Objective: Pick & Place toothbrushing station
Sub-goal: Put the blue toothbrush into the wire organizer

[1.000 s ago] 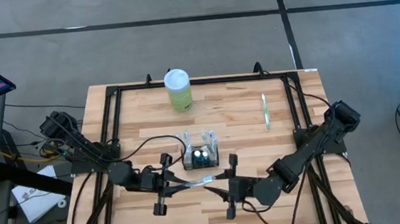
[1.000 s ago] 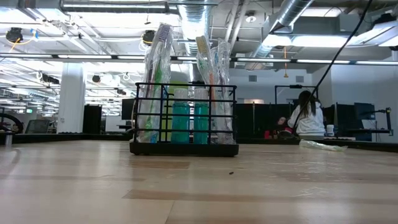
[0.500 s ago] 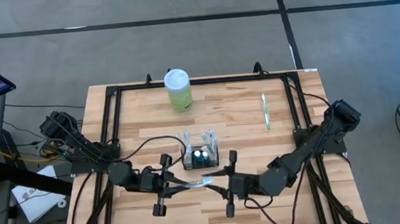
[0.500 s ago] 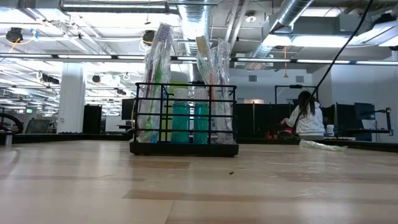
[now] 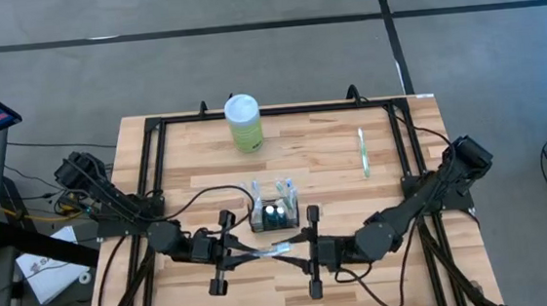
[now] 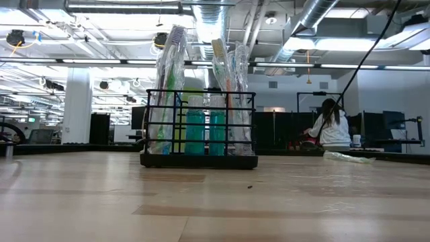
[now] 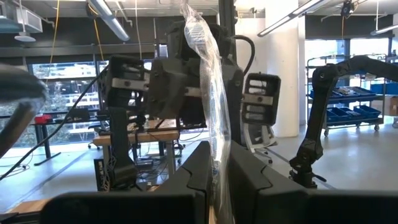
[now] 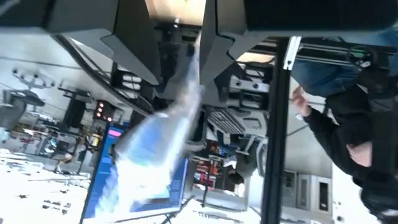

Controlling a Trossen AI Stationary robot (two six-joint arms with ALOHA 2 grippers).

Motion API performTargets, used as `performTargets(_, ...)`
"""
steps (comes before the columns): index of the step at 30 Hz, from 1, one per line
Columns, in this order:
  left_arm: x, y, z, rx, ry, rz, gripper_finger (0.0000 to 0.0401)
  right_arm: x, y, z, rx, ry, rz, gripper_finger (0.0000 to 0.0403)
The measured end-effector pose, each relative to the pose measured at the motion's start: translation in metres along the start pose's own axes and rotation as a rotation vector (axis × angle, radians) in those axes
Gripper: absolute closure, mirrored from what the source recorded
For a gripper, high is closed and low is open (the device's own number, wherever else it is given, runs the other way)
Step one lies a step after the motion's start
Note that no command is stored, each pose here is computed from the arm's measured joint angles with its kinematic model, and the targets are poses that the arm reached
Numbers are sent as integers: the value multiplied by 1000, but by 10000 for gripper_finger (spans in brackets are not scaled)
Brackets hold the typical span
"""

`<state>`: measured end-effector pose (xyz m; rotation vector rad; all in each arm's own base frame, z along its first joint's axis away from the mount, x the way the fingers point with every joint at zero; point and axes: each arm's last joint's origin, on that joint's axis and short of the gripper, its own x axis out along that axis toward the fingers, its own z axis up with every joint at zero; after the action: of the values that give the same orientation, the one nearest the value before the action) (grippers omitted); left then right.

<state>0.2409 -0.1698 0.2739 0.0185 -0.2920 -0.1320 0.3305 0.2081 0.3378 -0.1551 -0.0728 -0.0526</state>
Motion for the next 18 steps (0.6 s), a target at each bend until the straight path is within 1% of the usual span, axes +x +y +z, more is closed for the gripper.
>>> performTargets(4, 0, 0, 0, -3, -3, 6, 382, 2, -3, 2, 17, -25, -1, 300)
performTargets(7, 0, 0, 0, 3, 3, 2, 382, 2, -1, 2, 19, -37, 66, 300)
performTargets(9, 0, 0, 0, 4, 2, 0, 382, 2, 0, 2, 21, -33, 79, 300)
performTargets(18, 0, 0, 0, 4, 1, 1, 382, 4, -3, 6, 30, -80, 92, 300)
